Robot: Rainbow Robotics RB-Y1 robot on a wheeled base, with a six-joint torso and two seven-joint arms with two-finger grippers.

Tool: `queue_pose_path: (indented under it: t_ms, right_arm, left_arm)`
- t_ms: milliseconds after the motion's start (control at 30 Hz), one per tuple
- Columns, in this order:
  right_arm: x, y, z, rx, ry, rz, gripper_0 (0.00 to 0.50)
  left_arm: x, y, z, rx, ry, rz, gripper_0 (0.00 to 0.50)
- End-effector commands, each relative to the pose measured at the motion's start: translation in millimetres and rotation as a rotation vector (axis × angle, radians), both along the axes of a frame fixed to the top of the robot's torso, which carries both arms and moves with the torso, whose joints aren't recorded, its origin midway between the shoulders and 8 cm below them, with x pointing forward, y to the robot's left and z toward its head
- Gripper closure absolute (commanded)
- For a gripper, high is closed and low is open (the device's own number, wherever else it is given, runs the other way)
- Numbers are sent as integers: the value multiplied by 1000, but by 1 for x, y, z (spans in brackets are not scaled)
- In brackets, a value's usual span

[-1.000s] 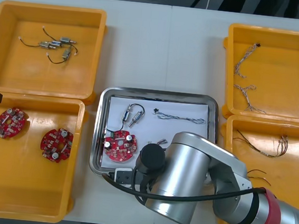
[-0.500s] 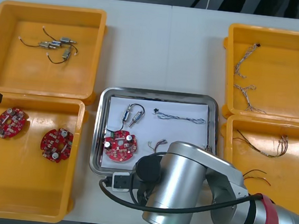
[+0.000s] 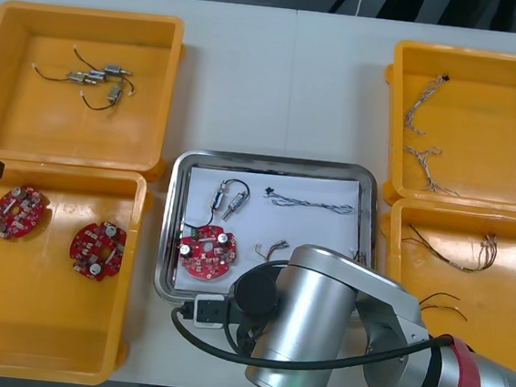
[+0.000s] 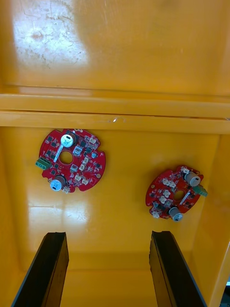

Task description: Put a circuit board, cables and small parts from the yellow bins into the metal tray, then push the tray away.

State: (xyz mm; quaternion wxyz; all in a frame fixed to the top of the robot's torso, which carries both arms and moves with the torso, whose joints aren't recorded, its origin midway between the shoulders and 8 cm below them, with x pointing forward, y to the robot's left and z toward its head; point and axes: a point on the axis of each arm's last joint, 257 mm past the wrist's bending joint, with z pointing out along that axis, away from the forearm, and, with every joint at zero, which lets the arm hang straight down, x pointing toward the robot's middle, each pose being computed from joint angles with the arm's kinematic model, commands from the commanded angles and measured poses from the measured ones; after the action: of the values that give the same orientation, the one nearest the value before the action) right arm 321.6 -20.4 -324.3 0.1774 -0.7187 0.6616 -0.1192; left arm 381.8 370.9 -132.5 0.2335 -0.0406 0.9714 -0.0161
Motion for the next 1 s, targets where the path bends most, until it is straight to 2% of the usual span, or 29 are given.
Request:
queue_pose_path:
  t_ms: [33,1000]
  right_arm:
    - [-11,15,-1,36,4,22,0]
    - [-3,11,-12,35,-10,10,0]
  left_arm:
    - [-5,11,11,67,-16,-48,0]
    - [-5,11,11,67,-16,-48,0]
